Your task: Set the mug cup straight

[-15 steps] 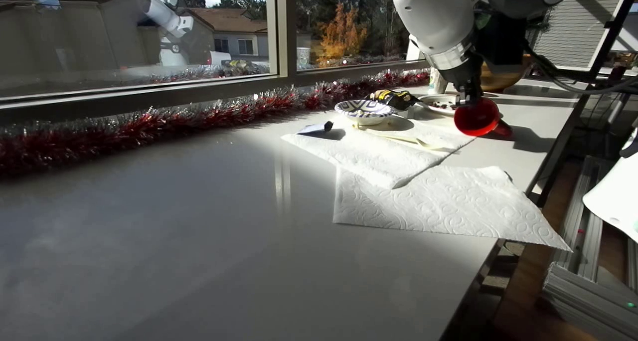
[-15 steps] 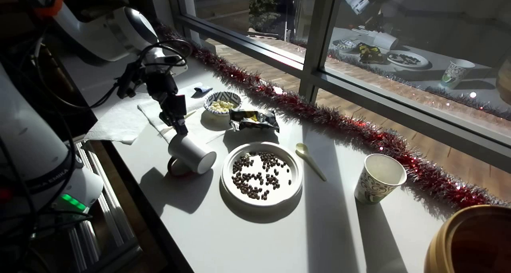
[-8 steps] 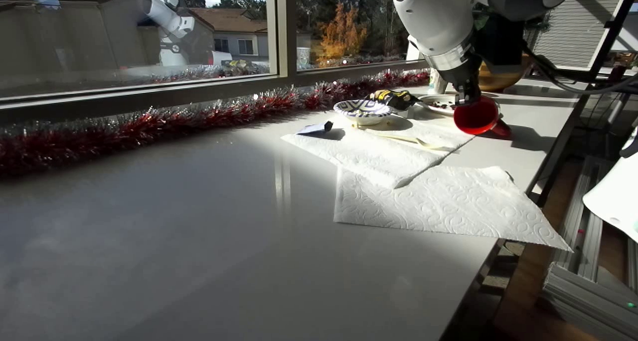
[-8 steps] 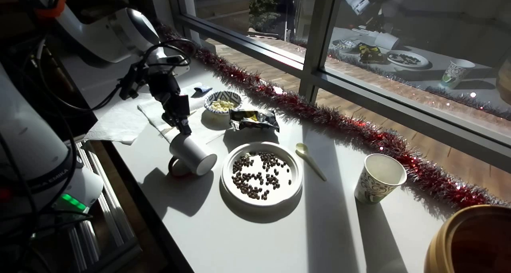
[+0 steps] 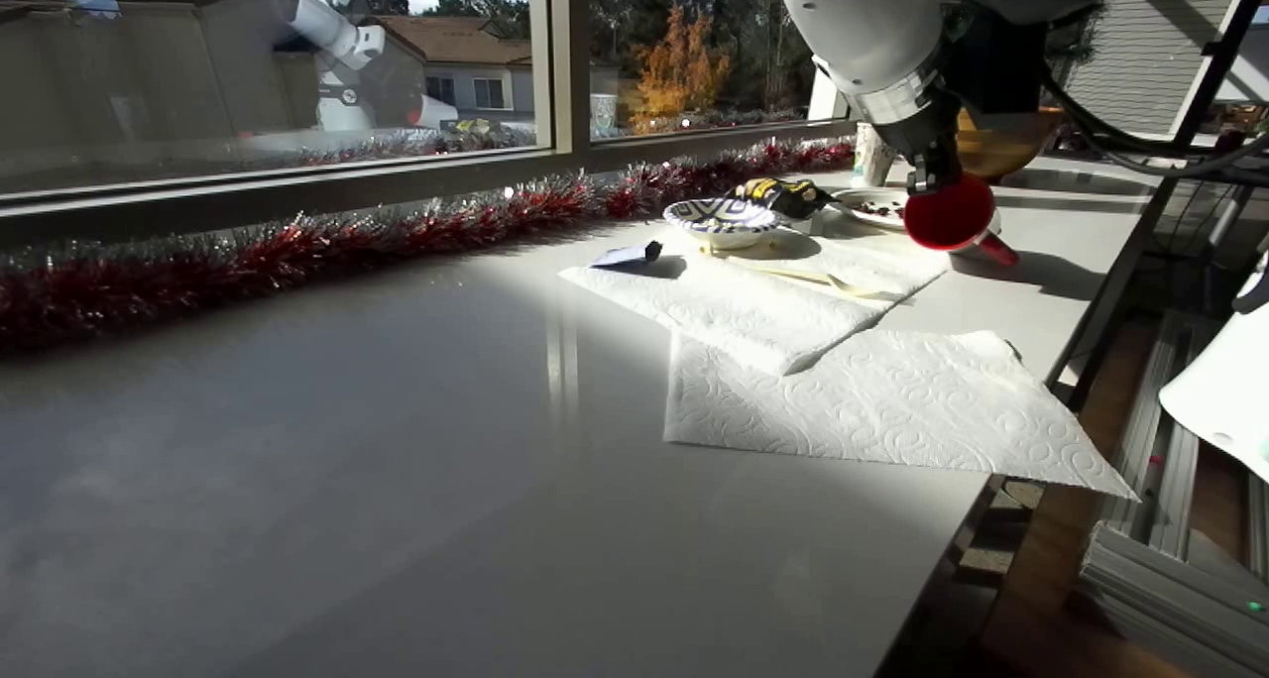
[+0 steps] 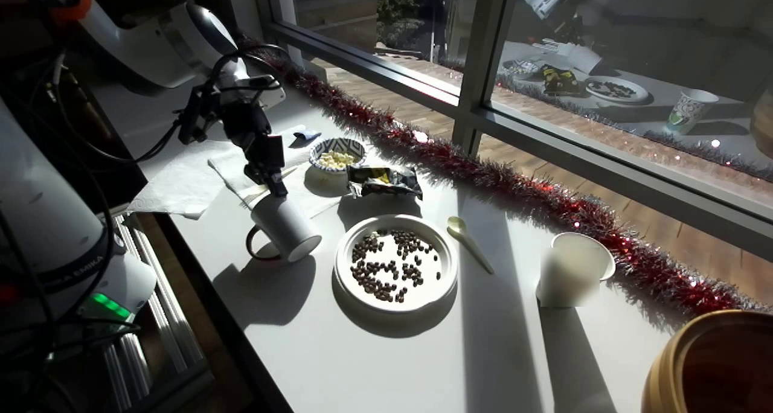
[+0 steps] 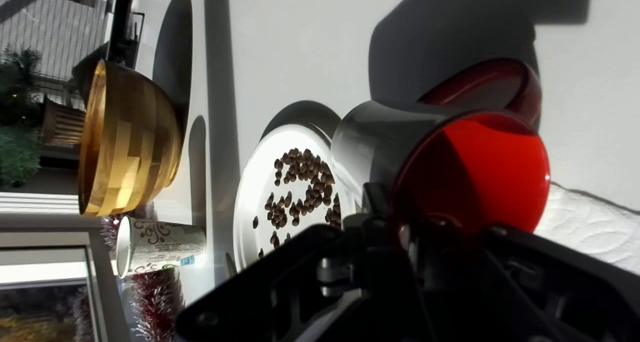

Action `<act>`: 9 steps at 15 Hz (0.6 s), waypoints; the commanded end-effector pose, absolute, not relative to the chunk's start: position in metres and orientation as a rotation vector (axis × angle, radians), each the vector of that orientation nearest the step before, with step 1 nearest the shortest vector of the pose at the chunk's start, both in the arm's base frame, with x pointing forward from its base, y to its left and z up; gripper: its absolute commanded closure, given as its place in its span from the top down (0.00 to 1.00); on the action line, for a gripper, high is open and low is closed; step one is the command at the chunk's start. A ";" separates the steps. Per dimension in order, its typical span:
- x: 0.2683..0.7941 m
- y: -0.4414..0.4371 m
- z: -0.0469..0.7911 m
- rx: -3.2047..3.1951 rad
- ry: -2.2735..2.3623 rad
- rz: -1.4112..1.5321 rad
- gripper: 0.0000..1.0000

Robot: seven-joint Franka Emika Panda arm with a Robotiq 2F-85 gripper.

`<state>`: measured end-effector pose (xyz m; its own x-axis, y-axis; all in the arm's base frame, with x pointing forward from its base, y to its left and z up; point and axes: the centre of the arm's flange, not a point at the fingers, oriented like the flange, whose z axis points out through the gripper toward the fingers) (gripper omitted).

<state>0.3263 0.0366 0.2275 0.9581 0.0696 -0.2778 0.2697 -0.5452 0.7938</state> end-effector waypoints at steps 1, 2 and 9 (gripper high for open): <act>0.297 0.029 0.263 2.140 0.185 -0.254 0.04; 0.297 0.027 0.267 2.151 0.168 -0.249 0.04; 0.297 0.023 0.308 2.289 0.072 -0.180 0.04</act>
